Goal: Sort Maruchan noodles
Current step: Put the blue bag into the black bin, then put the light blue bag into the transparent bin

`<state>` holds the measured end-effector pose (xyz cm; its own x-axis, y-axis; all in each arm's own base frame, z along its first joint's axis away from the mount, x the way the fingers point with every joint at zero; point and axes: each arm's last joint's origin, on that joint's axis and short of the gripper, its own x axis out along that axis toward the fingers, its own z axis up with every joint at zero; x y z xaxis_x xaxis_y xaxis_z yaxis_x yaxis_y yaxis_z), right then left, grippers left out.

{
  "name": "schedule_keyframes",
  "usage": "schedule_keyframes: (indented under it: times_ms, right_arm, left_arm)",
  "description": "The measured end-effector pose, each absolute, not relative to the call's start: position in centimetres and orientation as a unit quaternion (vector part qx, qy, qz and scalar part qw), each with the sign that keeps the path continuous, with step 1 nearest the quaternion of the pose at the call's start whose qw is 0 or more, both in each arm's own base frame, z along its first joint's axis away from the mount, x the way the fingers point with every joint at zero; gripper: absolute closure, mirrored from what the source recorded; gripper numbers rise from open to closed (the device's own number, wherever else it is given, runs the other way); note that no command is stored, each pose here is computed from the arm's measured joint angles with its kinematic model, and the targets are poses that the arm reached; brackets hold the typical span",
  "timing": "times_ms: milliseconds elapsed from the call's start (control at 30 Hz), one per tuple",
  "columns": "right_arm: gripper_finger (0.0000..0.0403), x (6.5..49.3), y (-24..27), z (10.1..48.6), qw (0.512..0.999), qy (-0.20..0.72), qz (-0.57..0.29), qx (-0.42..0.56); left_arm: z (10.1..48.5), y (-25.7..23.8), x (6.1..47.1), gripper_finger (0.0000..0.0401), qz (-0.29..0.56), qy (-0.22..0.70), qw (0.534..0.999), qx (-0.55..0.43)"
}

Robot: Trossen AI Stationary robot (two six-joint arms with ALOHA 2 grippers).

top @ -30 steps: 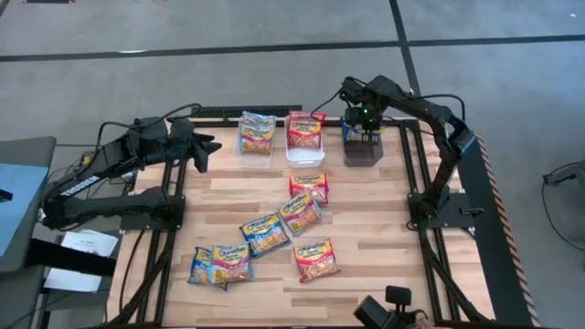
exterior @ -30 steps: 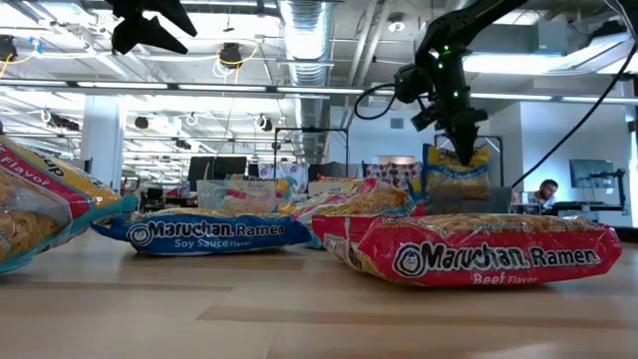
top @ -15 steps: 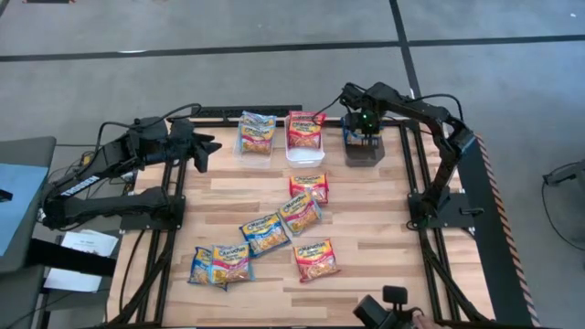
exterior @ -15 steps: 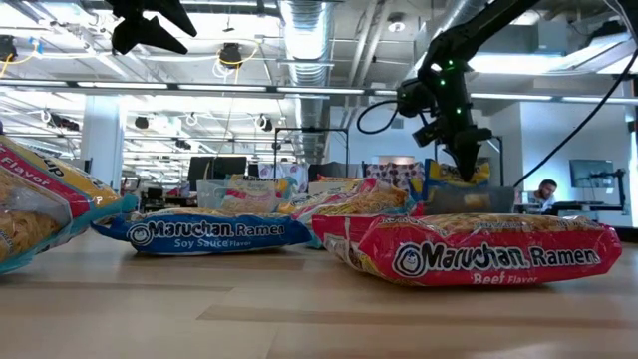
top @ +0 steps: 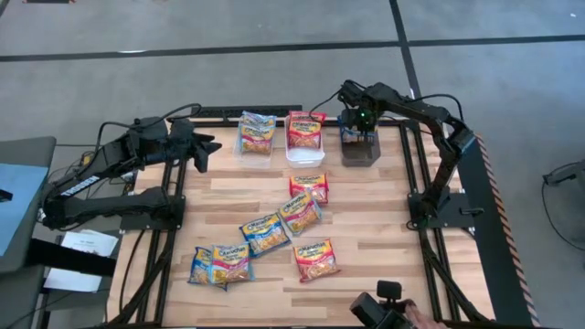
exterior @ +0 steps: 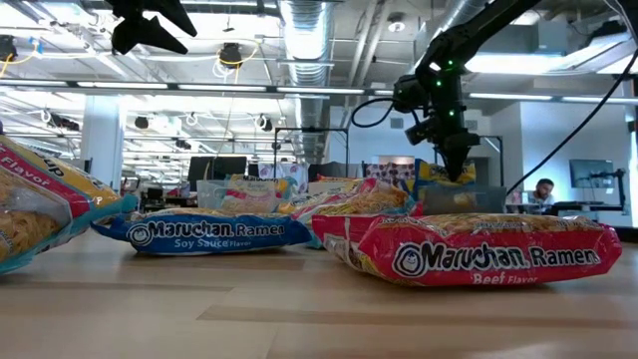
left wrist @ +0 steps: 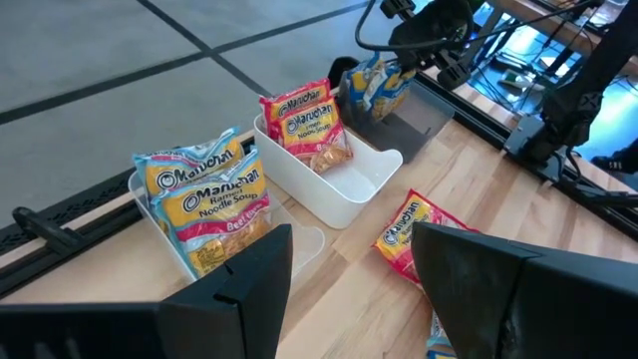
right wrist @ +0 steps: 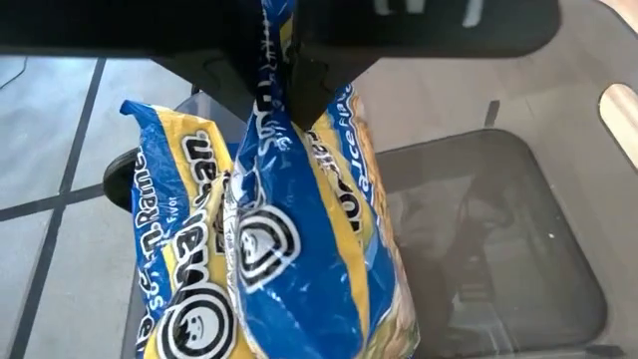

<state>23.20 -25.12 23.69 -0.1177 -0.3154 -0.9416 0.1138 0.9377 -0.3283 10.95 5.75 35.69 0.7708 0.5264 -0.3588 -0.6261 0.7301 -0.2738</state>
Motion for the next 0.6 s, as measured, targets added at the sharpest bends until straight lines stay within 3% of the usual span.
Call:
schedule_keyframes:
  times_ms: [400, 600]
  right_arm:
    - [0.0283, 23.3, -25.8, 23.8, 0.672, 0.708, -0.210, -0.055]
    - [0.0271, 23.3, -26.2, 23.9, 0.672, 0.698, -0.239, -0.059]
  left_arm:
    - [35.7, 5.7, 10.9, 0.0207, 0.312, 0.132, 0.922, -0.186]
    - [35.7, 5.7, 10.9, 0.0207, 0.312, 0.132, 0.922, -0.186]
